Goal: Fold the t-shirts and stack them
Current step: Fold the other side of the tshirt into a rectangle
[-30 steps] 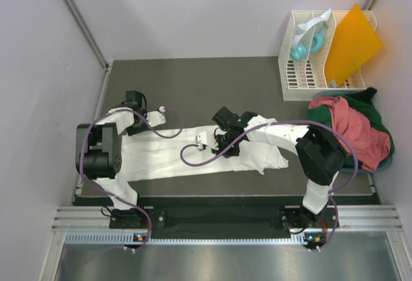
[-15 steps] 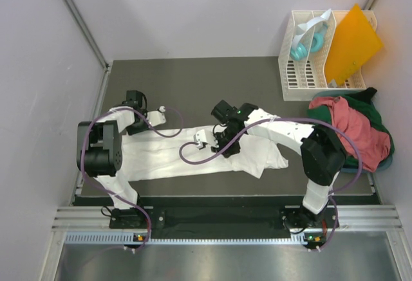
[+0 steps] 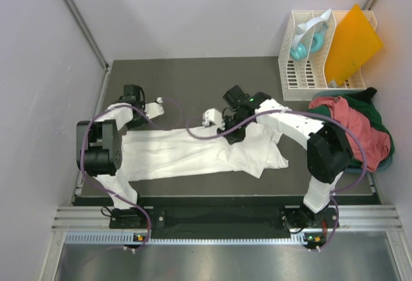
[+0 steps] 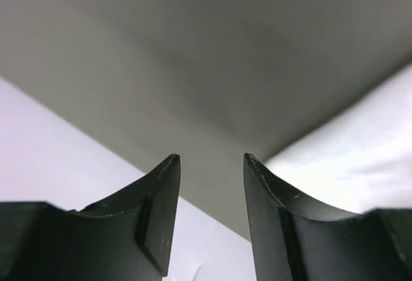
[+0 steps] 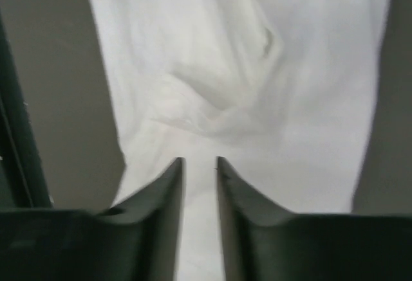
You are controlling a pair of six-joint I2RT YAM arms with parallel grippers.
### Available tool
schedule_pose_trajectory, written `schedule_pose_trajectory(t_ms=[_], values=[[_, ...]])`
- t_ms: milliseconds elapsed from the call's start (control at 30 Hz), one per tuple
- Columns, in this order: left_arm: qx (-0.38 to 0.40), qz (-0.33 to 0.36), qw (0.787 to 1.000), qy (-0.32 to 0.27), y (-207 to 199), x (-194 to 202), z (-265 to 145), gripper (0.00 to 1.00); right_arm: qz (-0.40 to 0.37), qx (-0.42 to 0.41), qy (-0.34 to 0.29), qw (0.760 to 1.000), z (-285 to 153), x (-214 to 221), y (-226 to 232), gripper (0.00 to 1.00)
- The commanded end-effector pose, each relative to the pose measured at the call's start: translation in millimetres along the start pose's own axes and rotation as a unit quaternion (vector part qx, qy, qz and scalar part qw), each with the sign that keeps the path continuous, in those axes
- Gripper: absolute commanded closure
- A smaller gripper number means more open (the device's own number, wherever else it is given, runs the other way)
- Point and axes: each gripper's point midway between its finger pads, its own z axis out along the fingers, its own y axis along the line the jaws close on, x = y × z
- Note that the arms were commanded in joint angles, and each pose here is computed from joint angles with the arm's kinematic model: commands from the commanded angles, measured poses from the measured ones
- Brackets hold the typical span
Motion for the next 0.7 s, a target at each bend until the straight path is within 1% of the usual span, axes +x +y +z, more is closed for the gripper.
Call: schedule_pose_trajectory(t_ms=[0, 33, 67, 100, 133, 167, 233, 267, 333, 367, 433, 500, 667], values=[[-0.047, -0.029, 0.998, -0.032, 36.8, -12.9, -17.8, 0.52, 0.116, 0.120, -0.059, 0.984, -55.6, 16.7, -81.4, 0.98], [-0.048, -0.027, 0.998, -0.041, 37.6, -15.9, -22.0, 0.52, 0.133, 0.132, -0.061, 0.980, -59.9, 23.2, -92.3, 1.00], [-0.045, -0.020, 0.998, -0.043, 36.2, -15.8, -23.0, 0.60, 0.147, 0.136, -0.060, 0.978, -61.2, 31.5, -100.0, 1.00], [-0.032, -0.014, 0.999, -0.041, 30.6, -14.6, -23.6, 0.65, 0.167, 0.140, -0.054, 0.974, -61.3, 47.6, -110.6, 1.00], [-0.028, -0.010, 0.999, -0.043, 28.6, -15.0, -24.8, 0.67, 0.175, 0.144, -0.052, 0.973, -62.0, 52.1, -116.9, 1.00], [-0.023, -0.003, 0.999, -0.046, 27.1, -15.9, -25.4, 0.70, 0.183, 0.140, -0.046, 0.972, -61.1, 59.2, -118.3, 1.00], [0.002, 0.011, 0.999, -0.048, 17.9, -15.5, -29.1, 0.79, 0.196, 0.129, -0.037, 0.971, -53.4, 72.4, -120.7, 1.00], [0.013, 0.018, 0.998, -0.056, 13.6, -17.6, -29.8, 0.81, 0.197, 0.128, -0.035, 0.971, -50.9, 74.3, -121.4, 1.00], [0.033, 0.034, 0.997, -0.064, 6.2, -19.4, -36.8, 0.89, 0.199, 0.122, -0.031, 0.972, -44.0, 79.1, -118.5, 1.00], [0.040, 0.042, 0.995, -0.081, 3.6, -24.2, -38.4, 0.91, 0.202, 0.121, -0.030, 0.971, -42.3, 81.0, -117.9, 1.00], [0.051, 0.054, 0.993, -0.088, -1.6, -25.6, -41.1, 1.00, 0.204, 0.116, -0.027, 0.972, -37.7, 84.2, -114.4, 1.00], [0.077, 0.069, 0.991, -0.085, -12.9, -23.7, -39.5, 1.00, 0.210, 0.112, -0.019, 0.971, -31.9, 91.6, -110.7, 1.00], [0.127, 0.076, 0.985, -0.093, -27.6, -25.5, -40.2, 1.00, 0.226, 0.105, 0.000, 0.968, -22.0, 108.2, -104.6, 1.00]])
